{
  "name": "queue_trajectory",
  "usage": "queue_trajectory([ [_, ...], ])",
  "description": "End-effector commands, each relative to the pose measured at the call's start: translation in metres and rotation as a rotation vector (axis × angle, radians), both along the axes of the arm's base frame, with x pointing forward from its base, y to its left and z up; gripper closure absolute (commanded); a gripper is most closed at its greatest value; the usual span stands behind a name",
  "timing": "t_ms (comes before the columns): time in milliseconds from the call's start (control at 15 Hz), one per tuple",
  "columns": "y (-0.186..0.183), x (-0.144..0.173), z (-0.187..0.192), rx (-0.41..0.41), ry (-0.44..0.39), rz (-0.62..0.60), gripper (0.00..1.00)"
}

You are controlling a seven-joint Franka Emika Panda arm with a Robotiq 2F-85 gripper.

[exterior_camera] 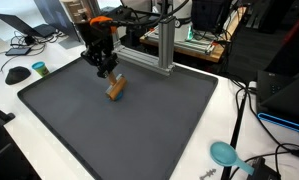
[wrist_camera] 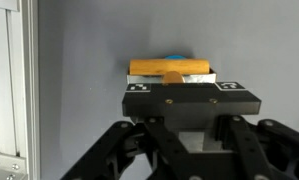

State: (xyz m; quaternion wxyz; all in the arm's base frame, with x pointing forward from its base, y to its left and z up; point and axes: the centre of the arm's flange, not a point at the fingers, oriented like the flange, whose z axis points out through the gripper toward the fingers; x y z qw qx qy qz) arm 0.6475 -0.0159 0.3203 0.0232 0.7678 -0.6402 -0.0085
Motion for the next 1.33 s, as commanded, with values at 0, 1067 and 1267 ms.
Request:
queue_trajectory([
  [0,-0.005,0.013,-0.013,-0.041,-0.002,-0.062,0.78],
  [1067,-0.009,0.015,-0.055,0.147,-0.020,0.021,0.78],
  [1267,-0.016,0.013,-0.056,0.193,-0.021,0.036,0.78],
])
